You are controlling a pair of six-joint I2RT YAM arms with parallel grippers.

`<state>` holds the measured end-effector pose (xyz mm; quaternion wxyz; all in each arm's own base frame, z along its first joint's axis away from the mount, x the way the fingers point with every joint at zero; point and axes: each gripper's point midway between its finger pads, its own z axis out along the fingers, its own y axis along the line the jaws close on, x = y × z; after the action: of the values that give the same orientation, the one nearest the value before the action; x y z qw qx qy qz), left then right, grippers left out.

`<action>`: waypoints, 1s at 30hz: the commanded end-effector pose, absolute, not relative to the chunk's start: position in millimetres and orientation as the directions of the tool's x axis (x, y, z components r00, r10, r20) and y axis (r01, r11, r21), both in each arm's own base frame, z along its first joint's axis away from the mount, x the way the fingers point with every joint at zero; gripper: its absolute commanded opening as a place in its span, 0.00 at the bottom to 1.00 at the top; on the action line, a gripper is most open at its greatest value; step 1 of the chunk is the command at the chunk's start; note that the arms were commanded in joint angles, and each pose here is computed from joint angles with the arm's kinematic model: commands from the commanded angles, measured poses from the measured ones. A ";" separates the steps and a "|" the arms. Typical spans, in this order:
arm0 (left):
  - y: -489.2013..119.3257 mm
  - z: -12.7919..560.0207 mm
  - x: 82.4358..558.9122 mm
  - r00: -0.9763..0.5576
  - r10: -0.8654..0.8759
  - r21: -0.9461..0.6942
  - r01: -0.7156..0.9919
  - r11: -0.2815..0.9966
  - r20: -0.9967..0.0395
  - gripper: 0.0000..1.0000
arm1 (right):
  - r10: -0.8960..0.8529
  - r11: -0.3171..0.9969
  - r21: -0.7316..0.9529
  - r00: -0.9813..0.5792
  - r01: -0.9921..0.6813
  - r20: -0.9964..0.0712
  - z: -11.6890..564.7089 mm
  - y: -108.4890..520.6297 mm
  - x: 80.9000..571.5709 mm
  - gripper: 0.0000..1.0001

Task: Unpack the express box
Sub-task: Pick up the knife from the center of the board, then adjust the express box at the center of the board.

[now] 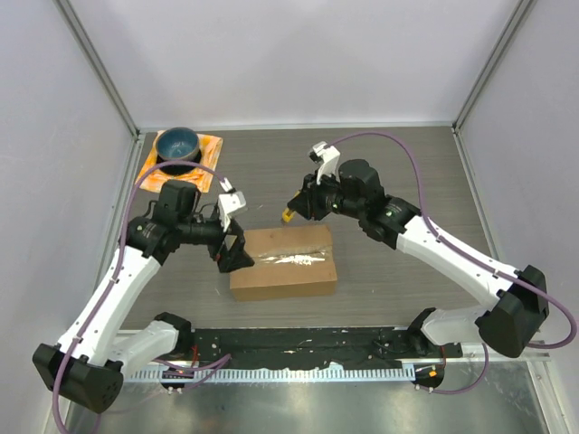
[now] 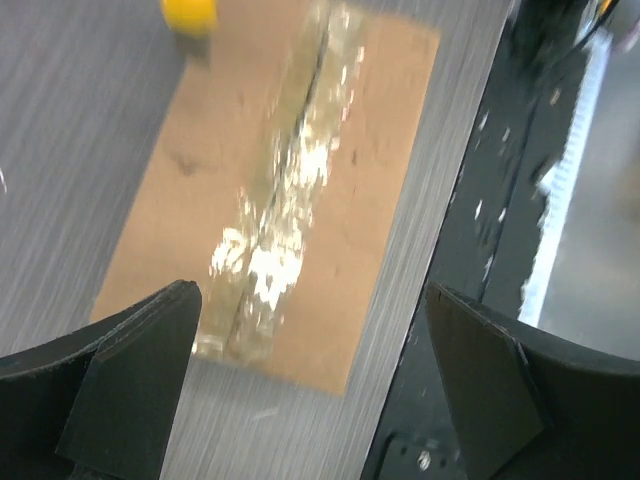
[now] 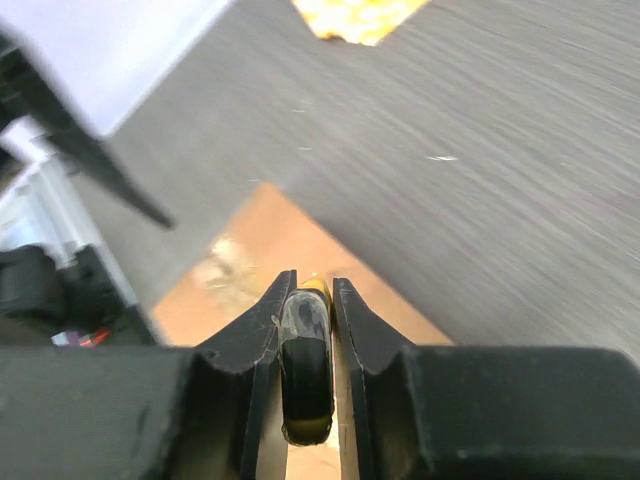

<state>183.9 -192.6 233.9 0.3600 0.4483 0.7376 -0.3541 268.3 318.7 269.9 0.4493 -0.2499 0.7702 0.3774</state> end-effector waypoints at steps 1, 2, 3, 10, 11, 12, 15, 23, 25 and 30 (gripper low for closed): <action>-149.0 185.4 151.6 -0.234 0.647 -0.061 0.959 0.277 -0.726 1.00 | -0.069 0.807 0.169 -0.376 -0.566 -0.924 270.7 280.5 316.7 0.01; -145.7 181.6 150.8 -0.187 0.670 -0.021 0.969 0.248 -0.719 1.00 | -0.059 0.841 0.143 -0.351 -0.521 -0.934 273.4 272.9 326.0 0.01; -141.9 176.0 145.2 -0.166 0.684 -0.004 0.973 0.232 -0.711 1.00 | -0.060 0.859 0.128 -0.345 -0.496 -0.937 270.7 267.9 330.3 0.01; -137.0 146.5 127.7 -0.008 0.767 0.103 0.990 0.097 -0.641 1.00 | -0.037 0.908 0.086 -0.284 -0.409 -0.958 264.9 260.3 354.4 0.01; -137.3 144.0 130.0 -0.002 0.773 0.119 0.988 0.100 -0.635 1.00 | -0.035 0.910 0.085 -0.279 -0.405 -0.960 263.3 260.9 356.8 0.01; -140.4 139.6 136.8 0.010 0.770 0.147 0.983 0.109 -0.637 1.00 | -0.049 0.912 0.076 -0.291 -0.403 -0.955 253.6 262.1 358.7 0.01; -144.4 131.3 156.6 0.019 0.780 0.228 0.961 0.158 -0.625 1.00 | -0.074 0.916 0.057 -0.305 -0.398 -0.950 237.8 261.9 361.0 0.01; -144.1 116.5 196.2 0.003 0.827 0.343 0.911 0.229 -0.562 1.00 | -0.127 0.911 0.038 -0.367 -0.411 -0.922 199.8 256.2 349.8 0.01; -138.9 113.5 205.8 0.008 0.850 0.384 0.894 0.229 -0.527 1.00 | -0.136 0.909 0.042 -0.390 -0.414 -0.911 187.2 253.6 343.9 0.01; -132.4 119.3 233.5 0.038 0.872 0.510 0.823 0.250 -0.488 1.00 | -0.153 0.907 0.042 -0.422 -0.419 -0.894 172.2 252.0 325.2 0.01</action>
<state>194.2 -134.2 102.3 0.3176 0.6255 0.7112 -0.0446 333.3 248.4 152.3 0.4830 -0.1835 0.8488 0.1122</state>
